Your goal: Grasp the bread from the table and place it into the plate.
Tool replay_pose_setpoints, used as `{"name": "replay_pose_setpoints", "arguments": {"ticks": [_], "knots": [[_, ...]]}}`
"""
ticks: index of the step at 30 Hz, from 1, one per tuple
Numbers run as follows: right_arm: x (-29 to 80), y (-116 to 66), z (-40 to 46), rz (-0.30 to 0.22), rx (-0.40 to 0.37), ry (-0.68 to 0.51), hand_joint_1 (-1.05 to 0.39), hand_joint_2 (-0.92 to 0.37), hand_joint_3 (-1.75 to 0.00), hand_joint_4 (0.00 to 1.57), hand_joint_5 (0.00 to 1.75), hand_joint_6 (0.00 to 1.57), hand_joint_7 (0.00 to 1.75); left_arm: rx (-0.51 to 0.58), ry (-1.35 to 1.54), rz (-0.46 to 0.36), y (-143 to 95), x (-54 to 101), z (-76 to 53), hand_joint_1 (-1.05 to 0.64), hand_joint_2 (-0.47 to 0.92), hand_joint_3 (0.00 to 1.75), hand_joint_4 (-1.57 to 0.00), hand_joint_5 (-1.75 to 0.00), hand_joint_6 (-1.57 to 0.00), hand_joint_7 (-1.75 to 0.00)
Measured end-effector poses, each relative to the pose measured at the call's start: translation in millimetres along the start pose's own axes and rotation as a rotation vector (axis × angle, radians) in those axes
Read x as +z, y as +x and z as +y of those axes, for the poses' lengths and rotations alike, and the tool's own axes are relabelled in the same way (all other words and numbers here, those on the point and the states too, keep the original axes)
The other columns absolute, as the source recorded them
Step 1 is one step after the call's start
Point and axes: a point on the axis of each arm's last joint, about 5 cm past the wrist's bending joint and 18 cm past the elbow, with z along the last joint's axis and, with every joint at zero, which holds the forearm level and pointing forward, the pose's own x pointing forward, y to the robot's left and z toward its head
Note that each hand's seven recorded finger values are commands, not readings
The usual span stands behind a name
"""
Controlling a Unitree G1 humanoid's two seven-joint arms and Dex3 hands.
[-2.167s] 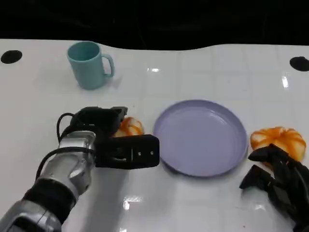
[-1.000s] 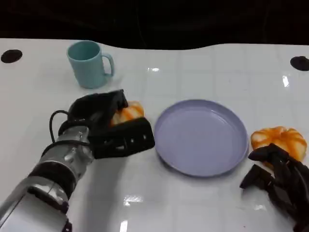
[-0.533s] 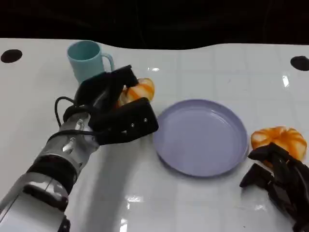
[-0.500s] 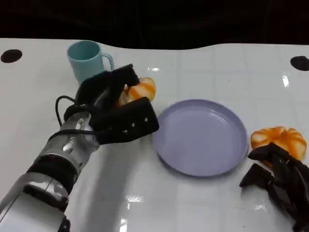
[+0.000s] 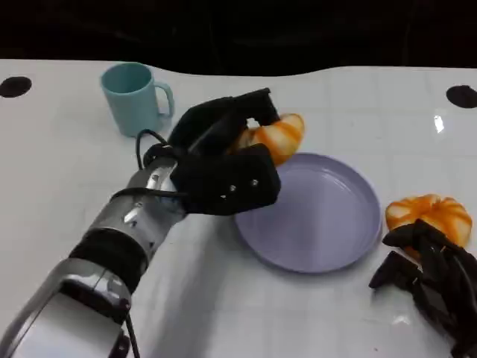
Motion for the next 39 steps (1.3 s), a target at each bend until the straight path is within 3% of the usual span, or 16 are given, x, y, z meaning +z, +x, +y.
{"name": "replay_pose_setpoints", "arguments": {"ticks": [12,17,18,19,20,21,22,24,26,28,32,33,35,39], "knots": [[0.6,0.1,0.6,0.006,0.004,0.013,-0.53,-0.92,-0.22,0.63,1.57,0.61,1.21,-0.156,0.071,-0.077,11,22.3,-18.6,-0.17,0.48,1.28,-0.91,-1.75,-0.74,-1.75],[1.2,-0.6,1.0,0.011,0.007,0.016,-0.52,-0.92,-0.22,0.64,1.57,0.61,1.22,-0.208,0.131,-0.079,11,22.9,-25.3,-0.18,0.53,1.21,-0.90,-1.75,-0.72,-1.75],[1.2,-0.8,1.1,0.011,0.006,0.014,-0.52,-0.92,-0.22,0.64,1.56,0.61,1.22,-0.215,0.137,-0.076,10,22.3,-26.1,-0.21,0.63,0.91,-0.78,-1.74,-0.73,-1.24],[1.2,-1.1,1.1,0.011,0.005,0.013,-0.52,-0.92,-0.22,0.64,1.56,0.61,1.22,-0.218,0.143,-0.076,10,22.2,-26.3,-0.23,0.71,0.72,-0.74,-1.74,-0.79,-0.98],[1.2,-1.3,1.1,0.011,0.004,0.012,-0.52,-0.92,-0.22,0.63,1.56,0.61,1.22,-0.222,0.155,-0.076,11,22.4,-26.1,-0.23,0.75,0.62,-0.72,-1.74,-0.82,-0.83],[1.2,-1.3,1.1,0.011,0.004,0.011,-0.52,-0.92,-0.22,0.63,1.56,0.61,1.22,-0.226,0.163,-0.075,11,22.6,-25.9,-0.25,0.79,0.54,-0.61,-1.67,-0.75,-0.69],[1.2,-1.4,1.1,0.012,0.005,0.010,-0.52,-0.92,-0.22,0.63,1.56,0.61,1.22,-0.228,0.171,-0.076,11,22.9,-25.5,-0.28,0.85,0.43,-0.53,-1.34,-0.62,-0.51],[1.1,-1.6,1.4,0.012,0.002,0.009,-0.53,-0.92,-0.22,0.64,1.56,0.61,1.23,-0.261,0.182,-0.074,13,23.9,-24.1,-0.35,0.91,0.38,-0.44,-0.89,-0.49,-0.24],[1.1,-1.4,1.8,0.012,0.000,0.007,-0.53,-0.92,-0.22,0.64,1.57,0.61,1.23,-0.303,0.206,-0.068,14,24.6,-23.3,-0.38,0.92,0.38,-0.40,-0.77,-0.44,-0.17],[1.1,-1.3,1.9,0.013,0.000,0.007,-0.53,-0.92,-0.21,0.64,1.56,0.60,1.23,-0.332,0.234,-0.066,14,25.2,-22.7,-0.56,0.92,0.45,-0.21,-0.46,-0.35,-0.07],[1.4,-1.1,1.9,0.016,0.001,0.011,-0.53,-0.92,-0.21,0.63,1.56,0.59,1.23,-0.383,0.301,-0.036,16,24.4,-20.4,-0.63,0.92,0.49,-0.16,-0.35,-0.32,-0.03],[1.4,-1.1,1.9,0.017,0.001,0.012,-0.52,-0.92,-0.23,0.63,1.57,0.60,1.24,-0.385,0.306,-0.031,16,23.8,-20.0,-0.77,0.92,0.58,-0.07,-0.31,-0.22,-0.01],[1.5,-1.0,1.9,0.017,0.002,0.011,-0.52,-0.92,-0.23,0.63,1.57,0.60,1.24,-0.391,0.316,-0.027,15,22.5,-19.3,-0.85,0.92,0.64,-0.02,-0.28,-0.15,0.00],[1.3,-1.3,1.8,0.016,0.002,0.007,-0.53,-0.92,-0.23,0.65,1.57,0.61,1.24,-0.393,0.334,-0.025,14,20.2,-17.9,-0.93,0.92,0.73,0.00,-0.21,-0.16,-0.02]]}}
